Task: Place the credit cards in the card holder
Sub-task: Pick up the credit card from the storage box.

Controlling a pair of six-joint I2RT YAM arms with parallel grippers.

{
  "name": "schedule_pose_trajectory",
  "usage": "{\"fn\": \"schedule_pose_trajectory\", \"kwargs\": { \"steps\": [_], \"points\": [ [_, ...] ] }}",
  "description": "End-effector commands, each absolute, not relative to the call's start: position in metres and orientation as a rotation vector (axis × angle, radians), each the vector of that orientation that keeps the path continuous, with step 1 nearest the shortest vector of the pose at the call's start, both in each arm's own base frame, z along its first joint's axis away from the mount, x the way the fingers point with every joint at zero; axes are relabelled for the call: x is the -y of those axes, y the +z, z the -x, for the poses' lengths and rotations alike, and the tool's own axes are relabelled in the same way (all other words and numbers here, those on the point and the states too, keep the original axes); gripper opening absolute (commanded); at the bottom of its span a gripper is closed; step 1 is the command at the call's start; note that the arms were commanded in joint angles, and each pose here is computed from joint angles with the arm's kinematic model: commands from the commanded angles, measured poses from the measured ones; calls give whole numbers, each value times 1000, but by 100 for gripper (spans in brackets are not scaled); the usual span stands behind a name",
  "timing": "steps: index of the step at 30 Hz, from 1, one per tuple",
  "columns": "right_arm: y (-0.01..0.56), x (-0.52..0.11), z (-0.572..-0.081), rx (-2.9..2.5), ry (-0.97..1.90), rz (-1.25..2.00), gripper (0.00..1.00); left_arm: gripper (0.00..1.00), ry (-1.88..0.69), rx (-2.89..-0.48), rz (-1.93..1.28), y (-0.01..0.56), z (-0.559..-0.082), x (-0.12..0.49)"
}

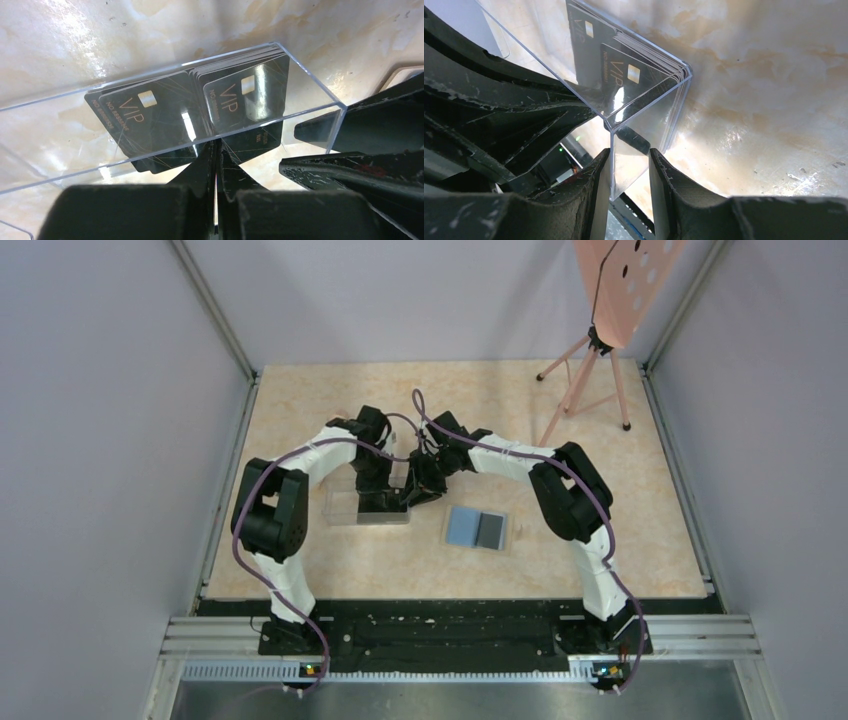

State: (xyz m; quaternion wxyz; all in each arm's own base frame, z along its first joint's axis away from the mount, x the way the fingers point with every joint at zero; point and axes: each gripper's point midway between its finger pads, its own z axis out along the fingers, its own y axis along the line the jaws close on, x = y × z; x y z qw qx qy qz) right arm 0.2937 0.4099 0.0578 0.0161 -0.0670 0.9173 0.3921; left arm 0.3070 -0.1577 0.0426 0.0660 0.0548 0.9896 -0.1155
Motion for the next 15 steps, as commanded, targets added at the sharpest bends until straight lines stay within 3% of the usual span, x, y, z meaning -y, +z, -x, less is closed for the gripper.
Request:
{"fn": "schedule_pose_trajectory", "kwargs": {
  "steps": [1, 8, 15],
  "points": [
    [80, -419, -296, -2785, 1281, 261, 33, 0, -421, -2877, -197, 79, -321, 171],
    [79, -419, -296, -2788, 1281, 261, 33, 0, -441, -2873, -195, 84, -324, 175],
    [78, -420, -296, -2790, 1284, 263, 33, 19, -567, -2873, -175, 84, -320, 189]
  ]
}}
